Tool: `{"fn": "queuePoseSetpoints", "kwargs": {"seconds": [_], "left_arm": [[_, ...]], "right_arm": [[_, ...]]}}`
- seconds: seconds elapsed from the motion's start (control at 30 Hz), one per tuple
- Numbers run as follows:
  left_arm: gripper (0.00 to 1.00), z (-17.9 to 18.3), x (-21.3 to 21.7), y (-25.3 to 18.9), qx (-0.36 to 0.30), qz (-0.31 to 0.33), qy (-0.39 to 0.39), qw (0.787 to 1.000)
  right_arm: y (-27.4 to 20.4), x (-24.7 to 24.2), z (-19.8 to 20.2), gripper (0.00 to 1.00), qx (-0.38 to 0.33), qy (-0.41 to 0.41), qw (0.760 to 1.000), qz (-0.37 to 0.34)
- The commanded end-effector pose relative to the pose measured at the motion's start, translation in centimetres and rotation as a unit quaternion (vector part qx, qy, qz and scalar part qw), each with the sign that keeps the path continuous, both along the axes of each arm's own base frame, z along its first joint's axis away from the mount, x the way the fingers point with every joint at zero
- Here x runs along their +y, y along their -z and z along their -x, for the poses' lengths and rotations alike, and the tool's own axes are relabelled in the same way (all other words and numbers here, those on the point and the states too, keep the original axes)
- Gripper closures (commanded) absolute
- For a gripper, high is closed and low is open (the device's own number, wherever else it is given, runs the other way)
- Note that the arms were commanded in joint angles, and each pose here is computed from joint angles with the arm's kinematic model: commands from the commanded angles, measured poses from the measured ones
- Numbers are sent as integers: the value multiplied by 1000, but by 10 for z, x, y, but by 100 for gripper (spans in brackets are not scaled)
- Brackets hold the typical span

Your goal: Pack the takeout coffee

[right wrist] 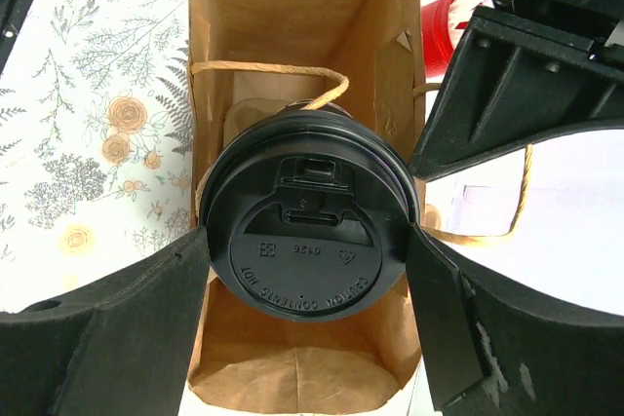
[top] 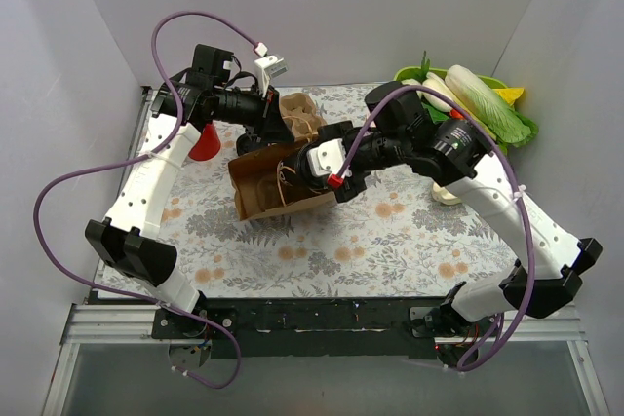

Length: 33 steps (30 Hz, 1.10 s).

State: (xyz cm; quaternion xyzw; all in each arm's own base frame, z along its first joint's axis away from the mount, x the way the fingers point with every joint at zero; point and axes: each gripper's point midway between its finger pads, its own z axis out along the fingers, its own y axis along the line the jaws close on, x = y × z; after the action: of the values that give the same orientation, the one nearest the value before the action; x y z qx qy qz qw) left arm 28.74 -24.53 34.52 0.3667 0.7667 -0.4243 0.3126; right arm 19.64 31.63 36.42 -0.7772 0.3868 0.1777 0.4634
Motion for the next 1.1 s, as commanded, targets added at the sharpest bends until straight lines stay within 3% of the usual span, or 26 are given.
{"fn": "queuePoseSetpoints", "kwargs": {"seconds": [0.0,0.37,0.77,1.0,1.03,1.07], "left_arm": [[100,14,-1,-22,-29,23,13,999],[100,19,1,-14,-11,24,8,1000],[96,25,-2,-19,-7,38,16,999],[95,28,-4,-25,-2,51,21,998],[94,28,-4,-27,-1,55,22,998],[86,31,-5,-29,6,60,23,998]], "right_arm": [[-32,-6,13,99,-18,-16,999,-33],[-60,-28,17,99,-59,10,996,-61],[-8,-13,10,99,-9,-11,1000,-10],[20,10,-20,99,-19,20,1000,12],[23,13,-22,99,-26,22,999,14],[24,13,-28,99,-39,36,998,18]]}}
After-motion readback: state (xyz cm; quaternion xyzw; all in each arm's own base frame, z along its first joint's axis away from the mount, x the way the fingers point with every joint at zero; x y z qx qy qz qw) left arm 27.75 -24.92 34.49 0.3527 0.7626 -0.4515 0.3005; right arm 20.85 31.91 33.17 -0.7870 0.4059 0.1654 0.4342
